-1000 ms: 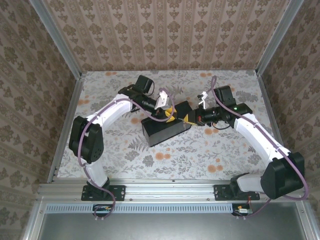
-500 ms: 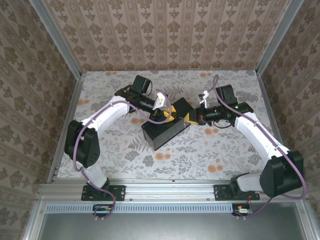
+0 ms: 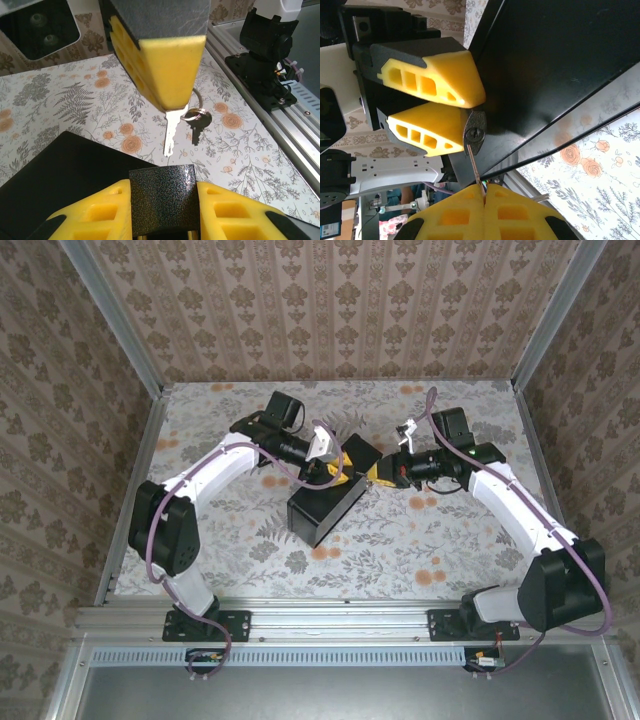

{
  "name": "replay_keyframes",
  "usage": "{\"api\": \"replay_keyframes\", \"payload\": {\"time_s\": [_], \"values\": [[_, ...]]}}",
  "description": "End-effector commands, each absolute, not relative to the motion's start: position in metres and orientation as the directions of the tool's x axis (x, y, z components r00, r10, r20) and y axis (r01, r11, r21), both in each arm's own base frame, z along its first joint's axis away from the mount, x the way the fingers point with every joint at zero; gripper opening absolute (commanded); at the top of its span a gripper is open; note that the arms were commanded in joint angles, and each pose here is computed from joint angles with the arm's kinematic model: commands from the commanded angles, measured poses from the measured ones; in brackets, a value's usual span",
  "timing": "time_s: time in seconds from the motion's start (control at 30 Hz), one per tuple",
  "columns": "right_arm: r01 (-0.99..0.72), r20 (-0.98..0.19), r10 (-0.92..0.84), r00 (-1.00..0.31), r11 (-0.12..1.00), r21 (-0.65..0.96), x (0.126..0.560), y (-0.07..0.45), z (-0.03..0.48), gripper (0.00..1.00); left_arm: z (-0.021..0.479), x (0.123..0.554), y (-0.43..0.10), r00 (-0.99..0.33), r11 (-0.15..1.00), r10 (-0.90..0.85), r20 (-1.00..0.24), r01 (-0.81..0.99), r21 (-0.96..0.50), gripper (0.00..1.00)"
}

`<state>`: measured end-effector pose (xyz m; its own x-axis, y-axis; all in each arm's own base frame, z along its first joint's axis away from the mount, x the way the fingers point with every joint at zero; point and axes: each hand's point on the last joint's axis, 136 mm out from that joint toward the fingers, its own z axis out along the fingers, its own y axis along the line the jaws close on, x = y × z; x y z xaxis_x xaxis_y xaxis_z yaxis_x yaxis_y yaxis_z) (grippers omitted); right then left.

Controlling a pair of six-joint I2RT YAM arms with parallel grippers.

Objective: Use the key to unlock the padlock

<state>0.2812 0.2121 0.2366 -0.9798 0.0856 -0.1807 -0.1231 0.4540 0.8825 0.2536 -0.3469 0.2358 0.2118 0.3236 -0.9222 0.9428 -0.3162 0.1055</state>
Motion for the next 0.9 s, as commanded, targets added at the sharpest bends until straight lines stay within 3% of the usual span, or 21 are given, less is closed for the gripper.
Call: {"api": "replay_keyframes", "payload": {"time_s": [0.0,0.87], "values": [[-0.171,-0.224,0.080,-0.971,0.417,0.892,0.287,0.216,0.253,0.00,0.273,0.237,-0.348,0.295,-0.361,0.200,-0.934,0.909,0.209,0.22],[-0.160,-0.210,0.078,-0.975,0.415,0.895,0.280,0.214,0.245,0.00,0.272,0.235,-0.345,0.285,-0.361,0.215,-0.934,0.912,0.195,0.22]]}}
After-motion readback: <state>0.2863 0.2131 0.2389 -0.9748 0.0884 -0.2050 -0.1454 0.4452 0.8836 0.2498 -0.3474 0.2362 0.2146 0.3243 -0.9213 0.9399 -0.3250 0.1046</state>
